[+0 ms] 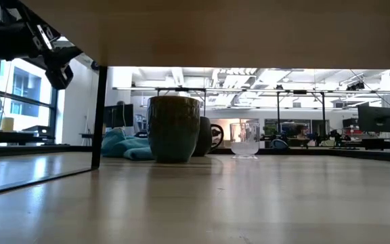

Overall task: Stack small to large cups/mugs on shelf
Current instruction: Put the transparent mug on the shelf

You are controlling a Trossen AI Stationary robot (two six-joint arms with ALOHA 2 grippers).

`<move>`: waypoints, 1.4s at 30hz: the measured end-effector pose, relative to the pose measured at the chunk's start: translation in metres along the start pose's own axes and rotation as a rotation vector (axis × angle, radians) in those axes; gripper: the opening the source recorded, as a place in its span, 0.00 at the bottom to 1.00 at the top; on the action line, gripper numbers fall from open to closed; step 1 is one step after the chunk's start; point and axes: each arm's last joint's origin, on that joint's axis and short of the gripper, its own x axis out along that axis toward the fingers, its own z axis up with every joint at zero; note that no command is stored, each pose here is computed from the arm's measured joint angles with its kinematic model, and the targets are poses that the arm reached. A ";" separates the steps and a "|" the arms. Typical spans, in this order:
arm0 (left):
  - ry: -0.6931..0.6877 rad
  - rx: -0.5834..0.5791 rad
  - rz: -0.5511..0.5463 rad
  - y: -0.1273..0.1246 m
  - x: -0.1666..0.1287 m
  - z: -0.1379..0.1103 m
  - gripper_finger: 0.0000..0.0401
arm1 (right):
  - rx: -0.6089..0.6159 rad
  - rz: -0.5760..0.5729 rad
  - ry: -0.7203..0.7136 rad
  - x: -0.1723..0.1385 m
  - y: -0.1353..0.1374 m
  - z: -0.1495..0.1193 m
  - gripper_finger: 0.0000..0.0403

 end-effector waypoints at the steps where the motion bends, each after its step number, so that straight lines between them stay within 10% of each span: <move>1: 0.001 -0.004 0.001 0.000 0.000 0.000 0.54 | 0.000 0.010 -0.024 0.000 0.001 0.002 0.28; 17: 0.030 -0.277 0.015 0.002 0.000 -0.002 0.54 | 0.177 0.023 -0.043 0.000 0.002 0.004 0.28; 27: -0.035 -0.002 -0.163 -0.012 -0.001 0.008 0.54 | 0.211 -0.104 0.202 -0.002 -0.008 -0.020 0.28; 34: 0.042 -0.017 -0.218 -0.013 -0.001 0.005 0.54 | 0.206 -0.142 0.297 -0.005 -0.011 -0.029 0.28; 42: -0.021 0.523 -0.196 -0.012 -0.001 0.005 0.54 | -0.044 0.020 0.357 -0.005 -0.007 -0.031 0.28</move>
